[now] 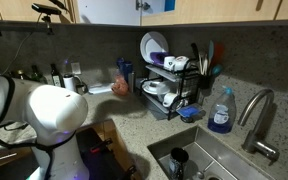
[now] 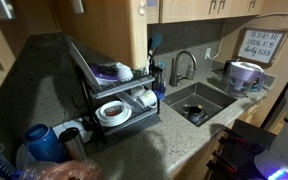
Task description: Close the open upper cabinet doors
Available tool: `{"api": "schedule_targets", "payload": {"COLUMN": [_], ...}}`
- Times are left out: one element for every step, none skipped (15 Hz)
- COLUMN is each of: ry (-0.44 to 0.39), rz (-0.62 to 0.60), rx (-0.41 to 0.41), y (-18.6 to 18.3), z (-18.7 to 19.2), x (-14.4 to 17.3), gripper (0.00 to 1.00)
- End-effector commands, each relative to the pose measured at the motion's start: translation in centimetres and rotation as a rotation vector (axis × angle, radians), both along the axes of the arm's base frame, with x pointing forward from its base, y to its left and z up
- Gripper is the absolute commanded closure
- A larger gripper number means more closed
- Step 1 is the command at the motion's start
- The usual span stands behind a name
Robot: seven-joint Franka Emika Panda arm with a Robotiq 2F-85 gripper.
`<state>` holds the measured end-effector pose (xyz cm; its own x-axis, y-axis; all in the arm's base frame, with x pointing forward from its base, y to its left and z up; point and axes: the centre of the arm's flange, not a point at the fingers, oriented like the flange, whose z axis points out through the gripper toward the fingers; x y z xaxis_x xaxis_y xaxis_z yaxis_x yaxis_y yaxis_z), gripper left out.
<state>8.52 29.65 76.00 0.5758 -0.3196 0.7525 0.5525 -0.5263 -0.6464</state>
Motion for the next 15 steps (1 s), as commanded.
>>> {"api": "schedule_targets", "payload": {"ry": [0.001, -0.001, -0.001, -0.005, -0.008, -0.011, -0.012, -0.019, -0.027, -0.034, -0.046, -0.058, -0.073, -0.083, -0.095], "rz": [0.004, 0.007, 0.013, 0.018, 0.022, 0.024, 0.026, 0.027, 0.023, 0.022, 0.019, 0.015, 0.011, 0.013, 0.015], "rx": [-0.002, -0.003, -0.003, -0.002, -0.006, -0.010, -0.013, -0.013, -0.013, -0.013, -0.009, -0.010, -0.012, -0.012, -0.015], "y": [0.3, 0.6, 1.0, 1.3, 1.7, 2.2, 2.6, 3.2, 3.6, 4.0, 4.5, 4.9, 5.2, 5.6, 6.0], "z": [0.0, -0.1, -0.2, -0.2, -0.3, -0.4, -0.6, -0.7, -0.8, -1.0, -1.0, -1.1, -1.0, -1.0, -1.0], "x": [0.1, 0.2, 0.2, 0.4, 0.5, 0.8, 1.0, 1.2, 1.4, 1.7, 1.9, 2.2, 2.5, 2.7, 2.9], "gripper": [1.00, 1.00, 1.00, 1.00, 1.00, 1.00, 1.00, 1.00, 1.00, 1.00, 1.00, 1.00, 1.00, 1.00, 1.00]}}
